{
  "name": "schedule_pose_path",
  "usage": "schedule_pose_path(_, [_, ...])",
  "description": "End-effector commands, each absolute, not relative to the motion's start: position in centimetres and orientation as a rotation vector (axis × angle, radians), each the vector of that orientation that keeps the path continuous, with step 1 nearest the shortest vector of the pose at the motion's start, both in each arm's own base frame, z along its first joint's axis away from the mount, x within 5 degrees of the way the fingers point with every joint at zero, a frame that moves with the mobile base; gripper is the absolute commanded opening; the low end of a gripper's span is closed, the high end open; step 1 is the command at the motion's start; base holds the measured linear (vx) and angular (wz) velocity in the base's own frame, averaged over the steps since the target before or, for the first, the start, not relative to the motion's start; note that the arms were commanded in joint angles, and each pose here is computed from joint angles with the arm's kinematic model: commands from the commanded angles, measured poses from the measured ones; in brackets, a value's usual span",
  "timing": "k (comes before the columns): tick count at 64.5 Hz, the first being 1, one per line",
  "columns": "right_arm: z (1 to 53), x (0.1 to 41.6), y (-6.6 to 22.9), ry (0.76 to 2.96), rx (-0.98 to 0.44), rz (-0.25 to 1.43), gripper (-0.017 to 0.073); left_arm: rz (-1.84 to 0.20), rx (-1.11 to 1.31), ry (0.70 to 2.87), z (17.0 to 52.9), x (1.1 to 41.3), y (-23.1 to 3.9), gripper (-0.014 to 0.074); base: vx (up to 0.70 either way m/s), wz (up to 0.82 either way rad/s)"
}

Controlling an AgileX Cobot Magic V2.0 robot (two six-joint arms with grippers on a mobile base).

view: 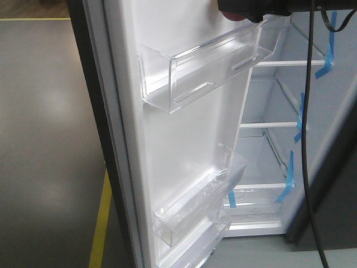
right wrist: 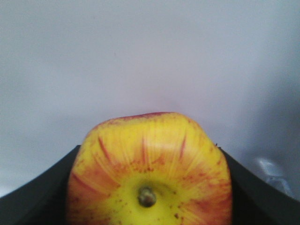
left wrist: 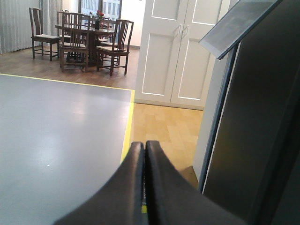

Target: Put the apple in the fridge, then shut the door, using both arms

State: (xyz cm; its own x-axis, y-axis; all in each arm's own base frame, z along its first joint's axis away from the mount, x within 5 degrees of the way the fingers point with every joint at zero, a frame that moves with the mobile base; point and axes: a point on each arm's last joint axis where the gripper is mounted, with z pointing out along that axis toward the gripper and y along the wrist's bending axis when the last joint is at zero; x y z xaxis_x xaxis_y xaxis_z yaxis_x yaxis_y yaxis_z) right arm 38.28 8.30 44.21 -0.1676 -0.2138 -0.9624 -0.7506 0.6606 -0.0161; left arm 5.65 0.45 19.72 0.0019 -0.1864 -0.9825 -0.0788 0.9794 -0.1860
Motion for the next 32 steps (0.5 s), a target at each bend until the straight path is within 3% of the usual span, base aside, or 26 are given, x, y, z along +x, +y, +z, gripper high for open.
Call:
schedule_pose_path(1, [47.47, 36.72, 8.07, 1.605, -0.736, 0.56, 0.0329, -0.097, -0.199, 1.512, 19.52, 5.65, 0.4, -0.0006, 0.0, 0.0])
schedule_pose_path(9, [47.51, 36.8, 8.0, 1.604, -0.726, 0.551, 0.0511, -0.097, -0.199, 1.512, 19.52, 5.65, 0.4, -0.0006, 0.0, 0.0])
schedule_pose_path(17, [47.48, 36.91, 7.89, 1.62, -0.697, 0.551, 0.0623, -0.097, -0.199, 1.512, 19.52, 5.65, 0.4, -0.0006, 0.0, 0.0])
schedule_pose_path(32, [47.81, 36.67, 7.85, 1.613, -0.688, 0.551, 0.0627, -0.097, -0.199, 1.512, 19.52, 5.65, 0.4, -0.0006, 0.0, 0.0])
